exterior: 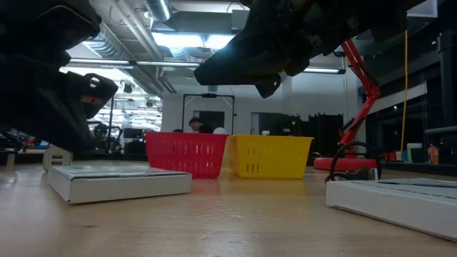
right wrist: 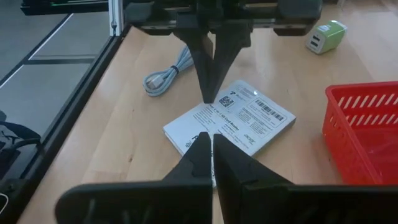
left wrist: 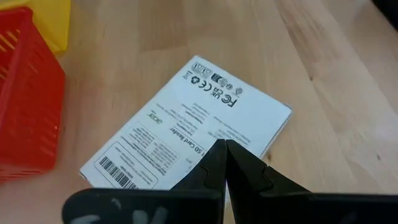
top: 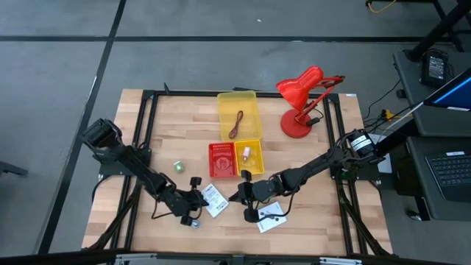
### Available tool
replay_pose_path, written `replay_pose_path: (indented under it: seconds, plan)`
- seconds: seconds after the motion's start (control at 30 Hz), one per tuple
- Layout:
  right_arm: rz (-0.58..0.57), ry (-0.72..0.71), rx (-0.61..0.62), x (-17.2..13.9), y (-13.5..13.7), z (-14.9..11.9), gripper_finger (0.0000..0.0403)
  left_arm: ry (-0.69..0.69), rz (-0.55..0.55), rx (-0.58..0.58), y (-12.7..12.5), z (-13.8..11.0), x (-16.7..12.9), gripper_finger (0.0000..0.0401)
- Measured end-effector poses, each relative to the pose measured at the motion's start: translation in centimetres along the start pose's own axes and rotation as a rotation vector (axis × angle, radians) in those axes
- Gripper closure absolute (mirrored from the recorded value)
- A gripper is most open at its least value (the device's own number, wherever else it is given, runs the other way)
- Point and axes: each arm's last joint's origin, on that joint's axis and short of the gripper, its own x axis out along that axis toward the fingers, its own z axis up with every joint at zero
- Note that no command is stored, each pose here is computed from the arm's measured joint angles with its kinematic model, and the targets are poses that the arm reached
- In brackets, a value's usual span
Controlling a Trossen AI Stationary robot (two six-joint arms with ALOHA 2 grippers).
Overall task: Pick and place items into bin
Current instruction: Put the left white card reader box into the red bin
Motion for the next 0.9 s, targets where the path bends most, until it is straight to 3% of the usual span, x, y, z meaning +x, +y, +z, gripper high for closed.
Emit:
replay_pose_path:
  seconds: [0.9]
  plan:
    - [0.000,0.000,-0.006,0.00,0.01,0.00,0.0402,0.050,-0.056,-0.091,-0.15,-0.34,0.05,0.0398]
